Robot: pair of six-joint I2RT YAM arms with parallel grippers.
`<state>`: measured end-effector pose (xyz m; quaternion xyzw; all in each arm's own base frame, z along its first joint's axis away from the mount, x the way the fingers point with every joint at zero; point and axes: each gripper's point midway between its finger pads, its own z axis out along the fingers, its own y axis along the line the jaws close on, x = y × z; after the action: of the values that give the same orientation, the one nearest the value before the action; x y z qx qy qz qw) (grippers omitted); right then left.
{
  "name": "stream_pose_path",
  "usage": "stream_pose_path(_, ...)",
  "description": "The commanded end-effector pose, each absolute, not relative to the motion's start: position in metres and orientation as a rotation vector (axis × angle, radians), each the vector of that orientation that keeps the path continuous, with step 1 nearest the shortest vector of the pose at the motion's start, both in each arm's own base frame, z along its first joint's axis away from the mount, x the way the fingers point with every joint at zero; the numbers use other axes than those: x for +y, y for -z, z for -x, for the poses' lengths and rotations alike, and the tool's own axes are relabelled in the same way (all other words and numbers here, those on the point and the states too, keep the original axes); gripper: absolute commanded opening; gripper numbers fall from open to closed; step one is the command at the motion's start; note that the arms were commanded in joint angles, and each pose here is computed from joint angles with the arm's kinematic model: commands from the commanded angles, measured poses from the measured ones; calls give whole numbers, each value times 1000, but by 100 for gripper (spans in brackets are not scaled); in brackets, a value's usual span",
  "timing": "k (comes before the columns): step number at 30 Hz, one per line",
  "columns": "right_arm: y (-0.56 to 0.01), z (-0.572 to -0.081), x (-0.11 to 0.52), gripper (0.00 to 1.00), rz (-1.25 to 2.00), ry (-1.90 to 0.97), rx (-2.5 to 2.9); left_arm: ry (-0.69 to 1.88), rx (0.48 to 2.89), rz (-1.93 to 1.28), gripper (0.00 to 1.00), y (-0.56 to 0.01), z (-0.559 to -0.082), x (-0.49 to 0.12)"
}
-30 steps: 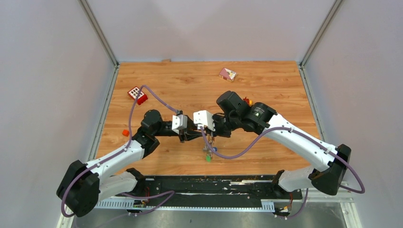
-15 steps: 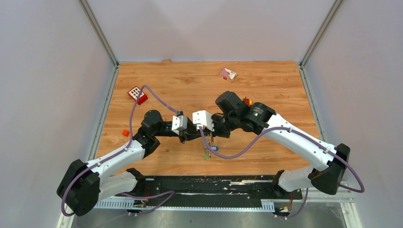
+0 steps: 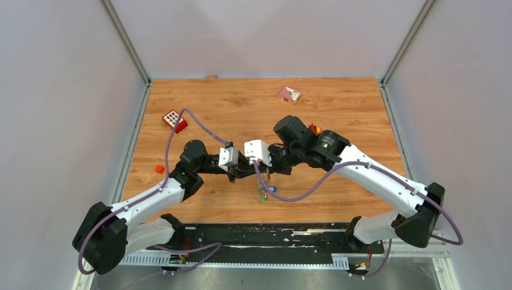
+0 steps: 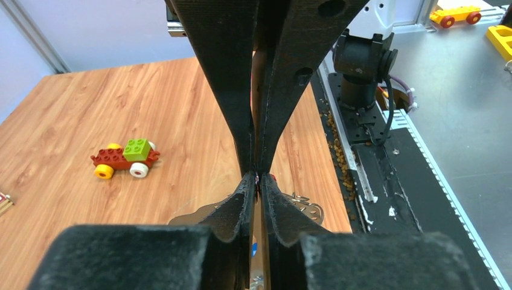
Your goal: Put the keys on the keyring
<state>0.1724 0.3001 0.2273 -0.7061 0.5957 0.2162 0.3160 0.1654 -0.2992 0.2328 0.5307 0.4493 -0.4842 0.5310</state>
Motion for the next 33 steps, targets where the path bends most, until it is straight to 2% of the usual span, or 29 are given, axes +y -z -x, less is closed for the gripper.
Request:
stream_pose_path(1,-253,-175,314,0,1800,-595,1482,1152,1032,-1278,11,-241,-164,-301)
stream_pose_path(5,-254,-175,313,0,1794,-593,1479,1154,1034,-1282,0,-240,-164,-301)
stream_pose_path(10,-252,-176,311,1,1789,-578,1484,1149,1045,-1267,0,-241,-165,-301)
stream_pose_path(18,-246,-171,299,28,1772,-623,1489,1169,1001,-1221,0,-255,-162,-298)
stream_pose_path(22,-244,-166,297,36,1774,-676,1473,1189,965,-1211,0,-261,-157,-296)
stream_pose_path(27,-239,-163,301,34,1785,-715,1464,1205,936,-1218,0,-264,-152,-296)
stream_pose_path(33,-234,-163,303,17,1797,-724,1462,1209,913,-1226,0,-265,-148,-294)
